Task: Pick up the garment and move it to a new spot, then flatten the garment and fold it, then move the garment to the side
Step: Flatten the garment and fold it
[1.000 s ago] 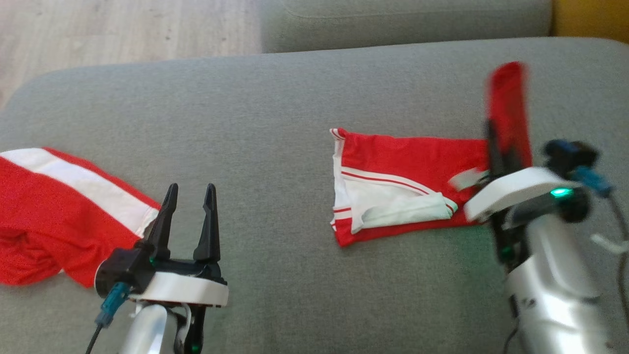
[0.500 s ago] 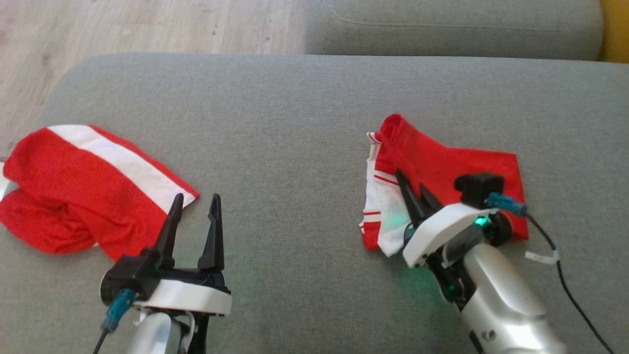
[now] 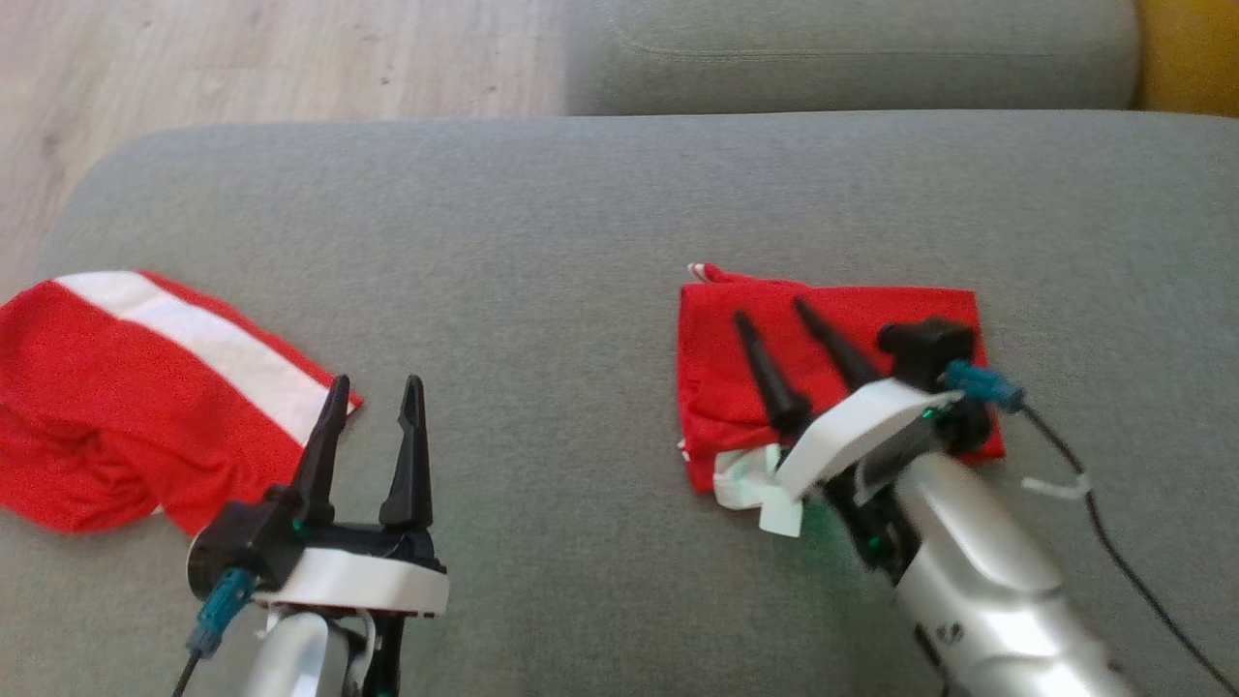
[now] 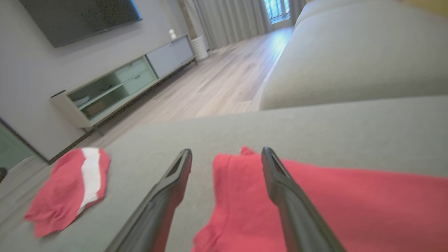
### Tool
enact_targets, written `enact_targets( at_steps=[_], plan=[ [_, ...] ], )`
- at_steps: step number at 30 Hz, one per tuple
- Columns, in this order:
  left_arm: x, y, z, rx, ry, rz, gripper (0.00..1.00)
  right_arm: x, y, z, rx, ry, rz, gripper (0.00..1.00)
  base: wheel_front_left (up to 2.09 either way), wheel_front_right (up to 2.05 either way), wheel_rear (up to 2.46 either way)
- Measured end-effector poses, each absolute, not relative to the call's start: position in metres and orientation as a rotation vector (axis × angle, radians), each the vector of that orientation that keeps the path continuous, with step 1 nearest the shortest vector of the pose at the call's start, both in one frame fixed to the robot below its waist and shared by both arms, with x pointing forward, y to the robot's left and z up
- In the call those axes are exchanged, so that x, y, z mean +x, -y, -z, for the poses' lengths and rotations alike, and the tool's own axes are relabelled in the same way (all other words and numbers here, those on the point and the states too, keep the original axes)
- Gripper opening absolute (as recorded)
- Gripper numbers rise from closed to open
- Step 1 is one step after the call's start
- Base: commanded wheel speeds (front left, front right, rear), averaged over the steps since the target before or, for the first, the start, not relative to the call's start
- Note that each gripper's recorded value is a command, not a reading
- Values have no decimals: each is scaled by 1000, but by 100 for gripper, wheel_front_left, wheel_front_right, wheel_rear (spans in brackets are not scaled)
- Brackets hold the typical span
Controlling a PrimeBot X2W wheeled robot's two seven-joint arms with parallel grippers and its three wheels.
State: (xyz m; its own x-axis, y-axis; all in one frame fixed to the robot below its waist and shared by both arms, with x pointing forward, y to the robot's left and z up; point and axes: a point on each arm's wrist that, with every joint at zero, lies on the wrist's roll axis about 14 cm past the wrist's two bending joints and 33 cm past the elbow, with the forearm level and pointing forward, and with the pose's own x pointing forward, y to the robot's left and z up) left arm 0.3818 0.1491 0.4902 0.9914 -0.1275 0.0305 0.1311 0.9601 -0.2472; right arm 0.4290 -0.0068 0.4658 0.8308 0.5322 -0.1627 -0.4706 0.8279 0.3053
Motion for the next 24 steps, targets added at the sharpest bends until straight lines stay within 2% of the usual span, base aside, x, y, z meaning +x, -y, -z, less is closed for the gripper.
enact_targets(
  at_steps=[9, 16, 24],
  plan=[
    [393, -124, -514, -260, 81, 212, 100, 458, 116, -500, 64, -35, -252, 100, 0, 0, 0],
    [393, -114, -518, -265, 92, 242, 100, 421, 187, -486, 17, -19, -53, 100, 0, 0, 0],
    [393, -110, -513, -268, 76, 251, 100, 399, 209, -486, 66, 3, 31, 100, 0, 0, 0]
  ],
)
